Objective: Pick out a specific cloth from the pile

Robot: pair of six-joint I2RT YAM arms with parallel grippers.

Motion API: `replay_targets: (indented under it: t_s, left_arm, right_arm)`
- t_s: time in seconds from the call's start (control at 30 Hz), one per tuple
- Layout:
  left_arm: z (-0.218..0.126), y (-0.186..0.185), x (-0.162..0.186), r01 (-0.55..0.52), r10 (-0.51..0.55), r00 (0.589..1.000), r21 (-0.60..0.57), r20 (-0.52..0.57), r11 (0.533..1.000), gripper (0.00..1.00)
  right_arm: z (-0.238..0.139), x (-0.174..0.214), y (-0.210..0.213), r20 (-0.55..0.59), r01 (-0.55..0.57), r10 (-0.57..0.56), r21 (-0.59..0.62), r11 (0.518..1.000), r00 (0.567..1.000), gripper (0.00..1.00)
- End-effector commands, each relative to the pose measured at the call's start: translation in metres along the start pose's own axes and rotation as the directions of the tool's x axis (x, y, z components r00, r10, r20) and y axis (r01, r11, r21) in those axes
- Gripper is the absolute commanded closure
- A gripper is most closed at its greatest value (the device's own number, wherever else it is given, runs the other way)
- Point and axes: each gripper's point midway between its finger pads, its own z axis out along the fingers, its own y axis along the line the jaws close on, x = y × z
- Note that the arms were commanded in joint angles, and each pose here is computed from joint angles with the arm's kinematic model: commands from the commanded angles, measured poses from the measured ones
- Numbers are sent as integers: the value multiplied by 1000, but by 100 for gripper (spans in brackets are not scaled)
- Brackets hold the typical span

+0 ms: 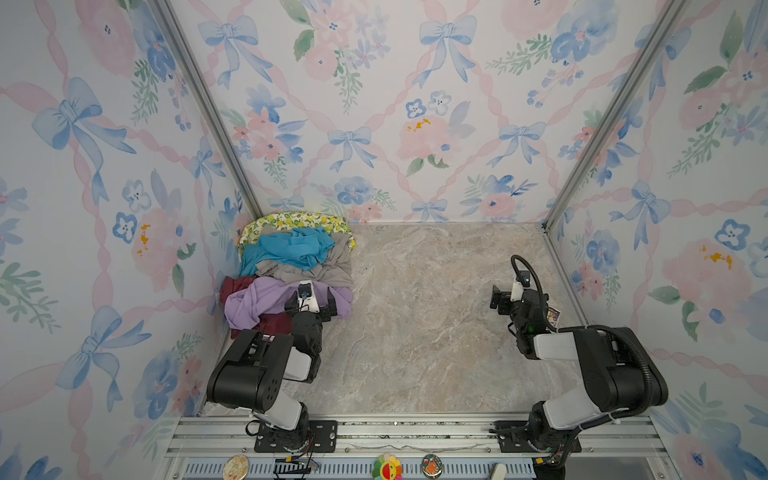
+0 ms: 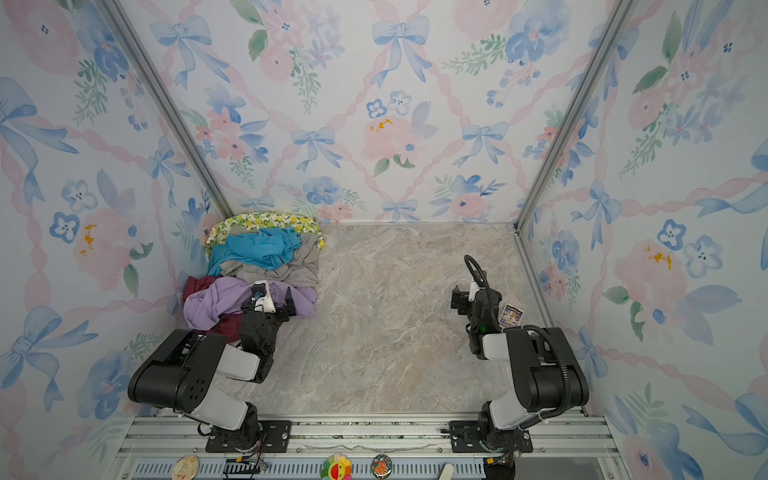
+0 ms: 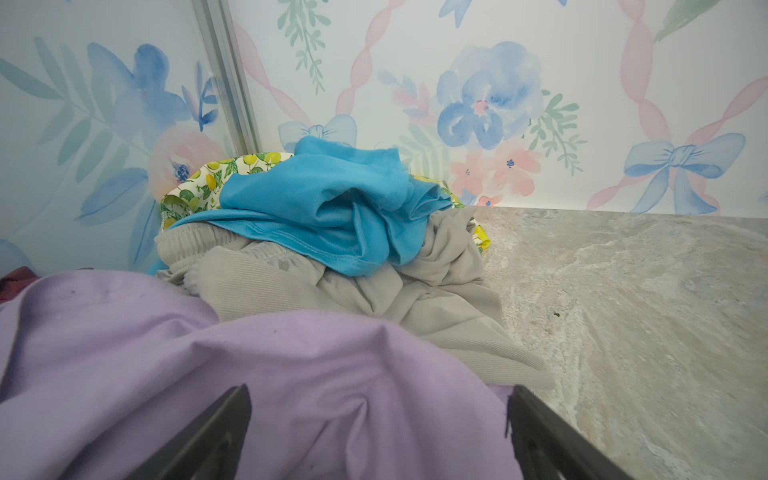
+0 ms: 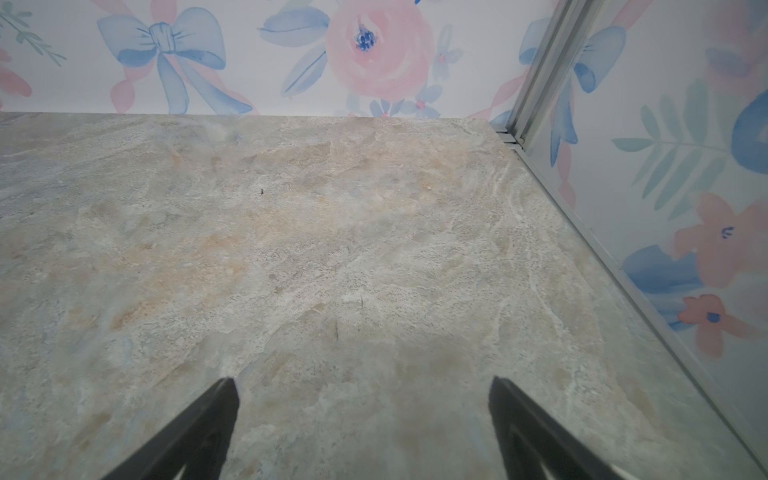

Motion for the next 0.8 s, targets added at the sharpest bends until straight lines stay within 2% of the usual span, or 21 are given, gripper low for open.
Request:
replay_targets:
  t_s: [0.0,0.3,0.53,0.7,0.77]
  left_arm:
    - [1,3,-6,-12,12,1000,-30,17,999,2]
    - [-2,-3,-22,-60,61,998,-65,17,996,2]
    - [-4,-16,-43,-119,123,992,-85,32,989,2]
    - [-8,-23,-73,-31,36,995,-51,91,998,2]
    - [-7,-21,-82,-7,13,996,-70,87,998,2]
  right_arm:
    - [-4,-7,3,23,20,-20,19,1000,1000,3]
    - [-12,-14,-1,60,19,-23,67,998,998,3]
    - [-20,-27,7,29,74,-76,79,994,997,3]
    - [-23,-35,11,31,114,-118,105,988,992,3]
    - [-25,-42,11,30,119,-123,112,987,992,3]
